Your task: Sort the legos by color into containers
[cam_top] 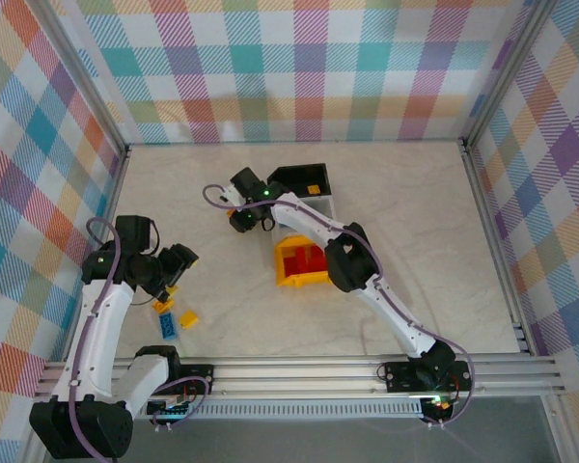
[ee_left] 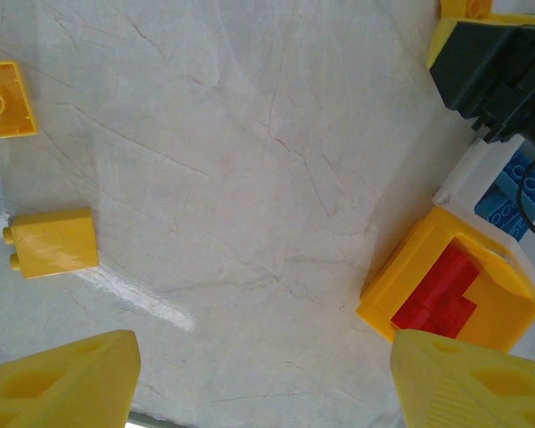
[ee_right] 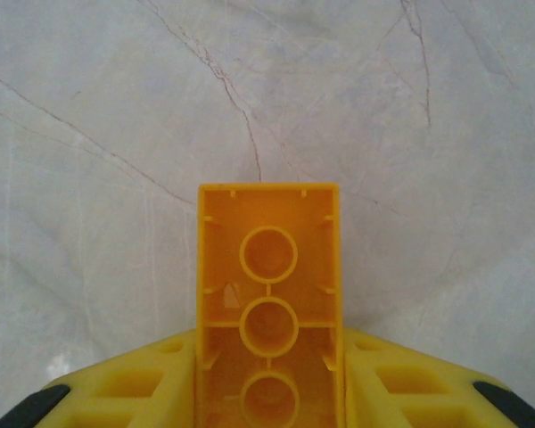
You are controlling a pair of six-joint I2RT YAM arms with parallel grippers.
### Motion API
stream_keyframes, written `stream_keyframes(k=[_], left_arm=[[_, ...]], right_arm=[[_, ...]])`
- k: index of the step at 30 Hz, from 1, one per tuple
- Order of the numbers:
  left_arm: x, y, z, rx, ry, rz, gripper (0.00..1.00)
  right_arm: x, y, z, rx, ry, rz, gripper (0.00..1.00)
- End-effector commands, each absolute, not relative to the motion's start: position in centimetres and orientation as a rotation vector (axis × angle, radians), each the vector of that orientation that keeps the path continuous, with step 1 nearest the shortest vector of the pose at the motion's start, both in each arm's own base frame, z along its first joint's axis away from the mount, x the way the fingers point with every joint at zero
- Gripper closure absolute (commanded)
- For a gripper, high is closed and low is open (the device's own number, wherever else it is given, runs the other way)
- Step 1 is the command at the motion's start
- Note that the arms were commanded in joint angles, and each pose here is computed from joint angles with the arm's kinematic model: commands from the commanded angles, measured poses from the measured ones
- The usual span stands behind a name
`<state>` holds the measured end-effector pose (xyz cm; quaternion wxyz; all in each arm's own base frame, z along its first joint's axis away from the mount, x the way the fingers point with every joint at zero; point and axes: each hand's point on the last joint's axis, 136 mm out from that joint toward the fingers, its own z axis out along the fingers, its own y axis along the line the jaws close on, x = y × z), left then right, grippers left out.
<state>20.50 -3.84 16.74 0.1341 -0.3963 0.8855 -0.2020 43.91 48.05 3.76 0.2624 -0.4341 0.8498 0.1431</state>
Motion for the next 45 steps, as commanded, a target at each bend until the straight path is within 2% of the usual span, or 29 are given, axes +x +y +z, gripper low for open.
stream_keyframes(k=[1, 7, 9, 14, 16, 19, 25, 32, 34, 37, 45], left_arm=[[19.4, -3.1, 16.5, -1.182, 2.582, -0.525, 0.25], [19.0, -2.0, 16.3, -1.189, 2.605, -0.422, 0.23], [18.8, -1.5, 16.2, -1.199, 2.624, -0.369, 0.19], [18.6, -1.1, 15.2, -1.235, 2.711, -0.284, 0.1], [18.8, -1.0, 15.0, -1.267, 2.705, -0.281, 0.02], [19.3, -0.9, 14.7, -1.314, 2.699, -0.291, 0.0], [20.2, -0.5, 13.3, -1.43, 2.72, -0.286, 0.0], [18.7, 1.6, 11.5, -1.644, 2.678, -0.153, 0.0], [18.6, 2.0, 10.9, -1.662, 2.68, -0.123, 0.0], [18.1, 2.9, 10.5, -1.696, 2.676, -0.036, 0.0], [17.9, 4.5, 9.6, -1.791, 2.643, 0.074, 0.0]], right_arm=[[44.3, 48.7, 13.2, -1.039, 2.194, 0.521, 0.62], [45.9, 45.0, 19.4, -0.857, 2.207, 0.619, 0.62], [46.8, 43.0, 20.1, -0.801, 2.237, 0.607, 0.62], [49.6, 36.4, 19.3, -0.569, 2.402, 0.599, 0.64], [50.4, 34.2, 18.3, -0.509, 2.458, 0.597, 0.64], [51.3, 32.0, 16.9, -0.462, 2.506, 0.59, 0.63], [52.2, 30.8, 14.7, -0.416, 2.553, 0.615, 0.63], [52.5, 31.1, 12.9, -0.402, 2.579, 0.647, 0.6], [52.5, 30.9, 12.7, -0.401, 2.587, 0.642, 0.55], [52.2, 30.7, 13.0, -0.414, 2.591, 0.631, 0.4], [49.2, 30.3, 16.1, -0.471, 2.587, 0.656, 0.36]])
